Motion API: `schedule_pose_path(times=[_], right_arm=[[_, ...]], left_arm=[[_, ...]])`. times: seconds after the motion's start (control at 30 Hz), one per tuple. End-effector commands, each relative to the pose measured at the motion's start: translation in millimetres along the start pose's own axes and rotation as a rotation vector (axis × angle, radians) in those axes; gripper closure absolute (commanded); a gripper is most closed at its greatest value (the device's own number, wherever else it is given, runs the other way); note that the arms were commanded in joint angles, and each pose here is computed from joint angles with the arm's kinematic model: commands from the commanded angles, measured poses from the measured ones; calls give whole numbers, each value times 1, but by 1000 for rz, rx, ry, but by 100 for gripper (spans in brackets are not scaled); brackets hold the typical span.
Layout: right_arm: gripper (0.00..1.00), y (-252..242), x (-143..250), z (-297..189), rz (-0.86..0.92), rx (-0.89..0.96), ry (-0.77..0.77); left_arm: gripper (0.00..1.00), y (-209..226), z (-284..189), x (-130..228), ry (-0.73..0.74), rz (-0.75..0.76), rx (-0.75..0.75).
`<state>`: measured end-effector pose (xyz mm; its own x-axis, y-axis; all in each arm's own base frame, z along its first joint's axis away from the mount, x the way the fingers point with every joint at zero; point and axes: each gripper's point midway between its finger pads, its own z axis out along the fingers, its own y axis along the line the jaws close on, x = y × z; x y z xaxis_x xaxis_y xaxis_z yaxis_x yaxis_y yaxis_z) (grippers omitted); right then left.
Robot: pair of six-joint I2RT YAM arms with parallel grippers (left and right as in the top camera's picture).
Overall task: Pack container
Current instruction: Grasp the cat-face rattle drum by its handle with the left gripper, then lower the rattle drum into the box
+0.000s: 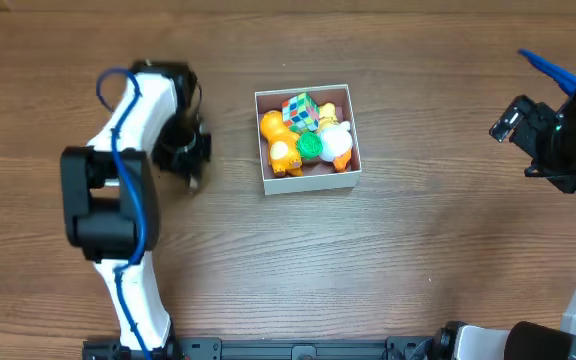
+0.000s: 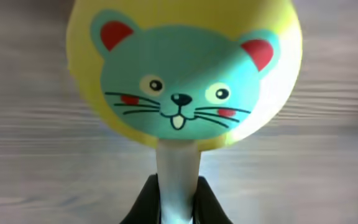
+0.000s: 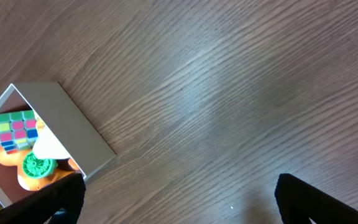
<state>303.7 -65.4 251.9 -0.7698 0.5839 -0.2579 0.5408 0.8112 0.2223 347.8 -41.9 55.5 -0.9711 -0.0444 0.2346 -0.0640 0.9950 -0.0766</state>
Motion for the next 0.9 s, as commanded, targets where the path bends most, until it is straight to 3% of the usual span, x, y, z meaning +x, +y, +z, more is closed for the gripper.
schedule_pose_path(times=[0.0, 0.1, 0.23, 0.43, 0.6, 0.7, 0.73, 0.8, 0.87], right_arm=[[0, 0, 0, -1, -5, -3, -3], [0, 0, 0, -2, -5, -3, -3], [0, 0, 2, -1, -4, 0, 5], [0, -1, 5, -2, -3, 4, 15], [0, -2, 5, -2, -3, 5, 18], [0, -2, 5, -2, -2, 5, 18], [0, -2, 6, -2, -2, 5, 18], [0, -2, 5, -2, -2, 5, 18], [0, -1, 6, -2, -2, 5, 18]], left_arm=[[91, -72, -120, 3, -339, 165, 182], [90, -124, -147, 18, -457, 300, 194], [87, -176, -113, 16, -443, 250, 121], [83, -177, -40, -3, -286, 142, 28], [78, -170, -15, -3, -213, 123, -18], [41, -169, -25, -2, -236, 110, -7], [19, -167, -34, -1, -248, 106, -1], [13, -159, -68, 6, -287, 88, 19], [14, -146, -110, 16, -350, 82, 45]])
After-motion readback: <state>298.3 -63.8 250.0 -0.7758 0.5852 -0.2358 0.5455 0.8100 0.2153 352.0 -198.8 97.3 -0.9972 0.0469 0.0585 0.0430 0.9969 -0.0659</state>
